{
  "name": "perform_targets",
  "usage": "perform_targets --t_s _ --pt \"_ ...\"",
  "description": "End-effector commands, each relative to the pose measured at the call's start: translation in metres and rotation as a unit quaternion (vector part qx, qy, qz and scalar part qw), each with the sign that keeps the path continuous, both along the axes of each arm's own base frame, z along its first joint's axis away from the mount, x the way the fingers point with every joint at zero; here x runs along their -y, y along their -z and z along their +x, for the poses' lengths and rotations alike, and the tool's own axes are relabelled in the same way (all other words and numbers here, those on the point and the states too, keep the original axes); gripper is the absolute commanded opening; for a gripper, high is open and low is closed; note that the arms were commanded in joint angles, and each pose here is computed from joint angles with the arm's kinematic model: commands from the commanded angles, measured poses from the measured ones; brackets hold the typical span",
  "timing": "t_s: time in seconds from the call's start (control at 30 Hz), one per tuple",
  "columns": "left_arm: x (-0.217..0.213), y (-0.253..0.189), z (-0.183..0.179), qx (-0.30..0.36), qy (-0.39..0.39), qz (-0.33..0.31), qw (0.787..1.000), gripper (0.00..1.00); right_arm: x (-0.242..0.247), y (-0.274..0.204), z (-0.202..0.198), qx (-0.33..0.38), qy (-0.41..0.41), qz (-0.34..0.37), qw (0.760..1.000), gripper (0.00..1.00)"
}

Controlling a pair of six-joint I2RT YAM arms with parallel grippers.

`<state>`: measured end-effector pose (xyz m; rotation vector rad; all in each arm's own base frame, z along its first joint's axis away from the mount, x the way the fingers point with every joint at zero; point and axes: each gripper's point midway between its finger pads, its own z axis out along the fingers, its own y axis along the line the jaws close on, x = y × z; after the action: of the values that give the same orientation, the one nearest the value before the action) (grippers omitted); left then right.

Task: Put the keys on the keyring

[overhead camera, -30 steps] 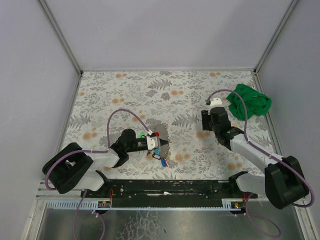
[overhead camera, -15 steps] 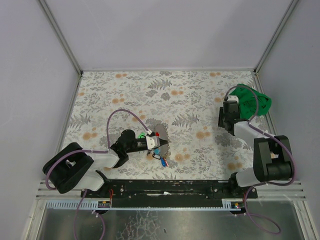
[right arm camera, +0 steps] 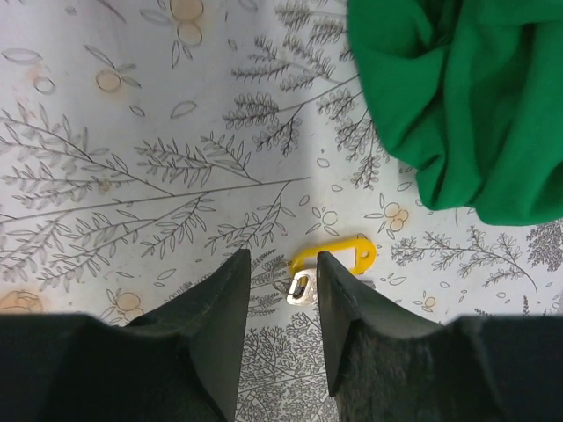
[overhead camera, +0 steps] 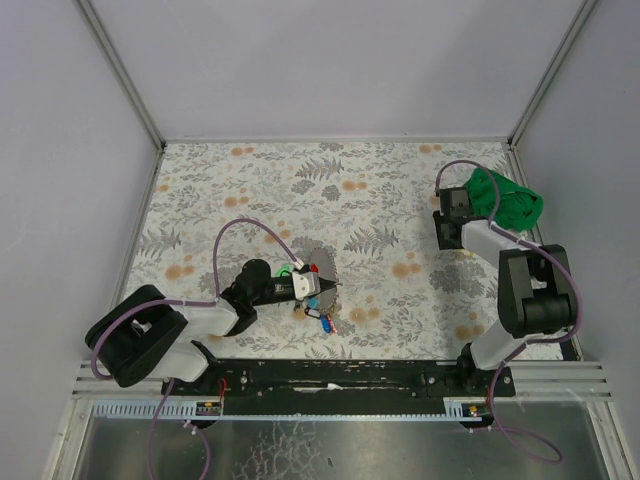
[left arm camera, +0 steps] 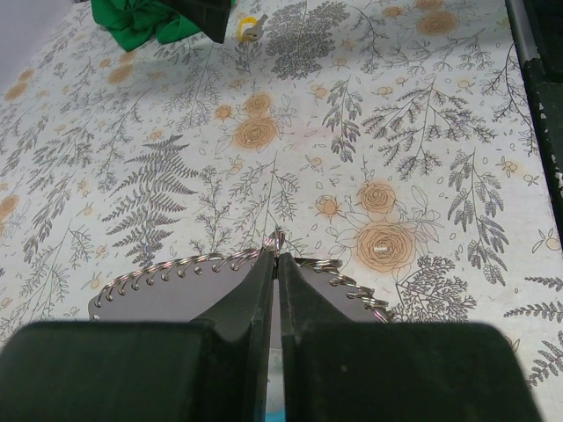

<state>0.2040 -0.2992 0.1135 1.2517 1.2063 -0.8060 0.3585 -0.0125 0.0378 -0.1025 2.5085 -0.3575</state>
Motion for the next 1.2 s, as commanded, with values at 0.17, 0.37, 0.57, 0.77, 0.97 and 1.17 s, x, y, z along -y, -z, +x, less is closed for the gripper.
perform_targets --t_s 0.17,0.37,0.57,0.77,0.97,1.17 --pt "0.003 -0.016 0.004 0.030 -0.002 -0.018 0.999 0.00 0.010 0.016 -0.010 -0.091 -0.017 -0.067 0.993 0.42" --pt "0.004 -0.017 0.003 0.031 0.000 -0.019 0.999 0.00 0.015 0.022 -0.014 -0.106 -0.008 -0.077 0.991 0.38" --pt "0.003 -0.017 0.003 0.030 -0.001 -0.018 0.999 0.00 0.011 0.021 -0.019 -0.109 0.003 -0.059 0.992 0.37" --pt "0.004 -0.015 0.004 0.027 0.000 -0.015 1.000 0.00 0.006 0.025 -0.023 -0.097 0.042 -0.005 0.994 0.42" --pt "0.005 -0.015 0.003 0.024 0.002 -0.017 1.000 0.00 -0.001 0.032 -0.028 -0.099 0.085 0.079 0.988 0.42" --pt "0.005 -0.014 0.003 0.023 0.003 -0.016 1.000 0.00 -0.019 0.049 -0.039 -0.132 0.088 0.138 0.978 0.37"
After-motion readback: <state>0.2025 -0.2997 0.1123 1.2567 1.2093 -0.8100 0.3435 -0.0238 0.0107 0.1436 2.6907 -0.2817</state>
